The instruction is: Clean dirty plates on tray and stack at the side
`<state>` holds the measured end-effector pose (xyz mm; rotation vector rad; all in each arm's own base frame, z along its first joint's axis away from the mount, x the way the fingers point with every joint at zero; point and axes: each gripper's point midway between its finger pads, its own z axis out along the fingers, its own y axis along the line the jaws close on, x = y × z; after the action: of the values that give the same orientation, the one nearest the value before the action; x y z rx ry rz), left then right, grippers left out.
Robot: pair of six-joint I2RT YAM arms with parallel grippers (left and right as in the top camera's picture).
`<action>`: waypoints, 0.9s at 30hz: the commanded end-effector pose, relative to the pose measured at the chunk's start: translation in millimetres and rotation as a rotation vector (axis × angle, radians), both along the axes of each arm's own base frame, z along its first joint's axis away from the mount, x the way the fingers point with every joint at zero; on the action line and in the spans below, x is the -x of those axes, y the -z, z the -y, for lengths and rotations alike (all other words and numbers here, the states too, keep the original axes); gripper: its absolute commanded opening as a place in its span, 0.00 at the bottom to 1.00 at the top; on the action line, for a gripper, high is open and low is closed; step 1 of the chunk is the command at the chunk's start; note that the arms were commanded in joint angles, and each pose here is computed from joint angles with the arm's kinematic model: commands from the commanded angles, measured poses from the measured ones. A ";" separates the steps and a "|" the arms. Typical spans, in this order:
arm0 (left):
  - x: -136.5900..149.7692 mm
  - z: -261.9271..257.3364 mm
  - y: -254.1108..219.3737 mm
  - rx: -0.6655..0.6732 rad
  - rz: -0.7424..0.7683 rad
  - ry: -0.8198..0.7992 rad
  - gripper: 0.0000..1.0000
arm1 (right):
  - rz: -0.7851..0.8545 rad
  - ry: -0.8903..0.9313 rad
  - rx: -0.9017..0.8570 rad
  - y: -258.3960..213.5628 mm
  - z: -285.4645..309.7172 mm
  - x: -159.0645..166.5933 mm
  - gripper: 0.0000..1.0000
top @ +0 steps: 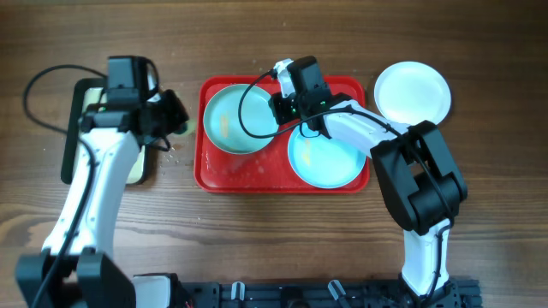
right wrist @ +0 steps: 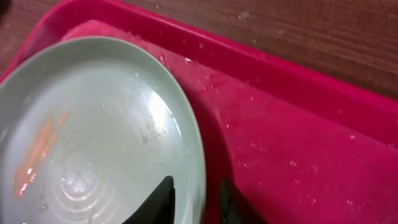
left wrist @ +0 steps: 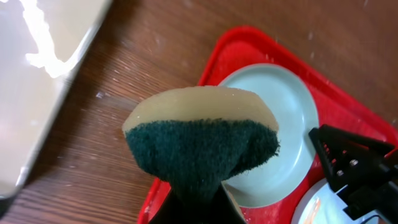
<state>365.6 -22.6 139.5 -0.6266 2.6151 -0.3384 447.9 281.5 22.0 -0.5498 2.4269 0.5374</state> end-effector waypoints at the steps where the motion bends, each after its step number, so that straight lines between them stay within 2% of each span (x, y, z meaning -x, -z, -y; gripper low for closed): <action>1: -11.3 34.2 28.2 0.026 -0.042 0.069 0.04 | -0.052 -0.015 0.023 13.7 1.4 7.3 0.14; 5: -25.9 73.2 65.3 0.043 -0.071 0.118 0.04 | -0.068 -0.007 0.018 14.9 -0.7 10.5 0.04; 8: -40.1 93.6 101.0 0.063 -0.083 0.139 0.04 | -0.064 -0.008 0.016 14.2 -1.4 9.9 0.04; 10: -37.2 110.2 123.0 0.121 -0.127 0.179 0.04 | -0.066 -0.004 0.015 14.3 -1.4 9.9 0.04; 14: -25.5 135.2 122.1 0.229 -0.164 0.245 0.04 | -0.076 0.038 -0.019 11.4 -3.2 6.6 0.04; 18: -16.1 145.0 125.4 0.221 -0.191 0.270 0.04 | -0.083 0.051 -0.027 11.1 -3.3 6.3 0.04; 21: -15.5 125.0 144.7 0.103 -0.220 0.220 0.04 | -0.083 0.051 -0.027 11.2 -3.4 6.4 0.04; 24: -7.8 58.3 159.5 -0.254 -0.270 0.090 0.04 | -0.086 0.051 -0.025 11.7 -2.6 6.8 0.04; 27: -0.1 6.8 148.9 -0.543 -0.290 0.011 0.04 | -0.086 0.051 -0.024 11.7 -2.4 6.7 0.04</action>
<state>379.8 -107.2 2.9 -0.4571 2.8843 -0.1253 439.7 280.4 13.6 -0.4724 2.4990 0.5669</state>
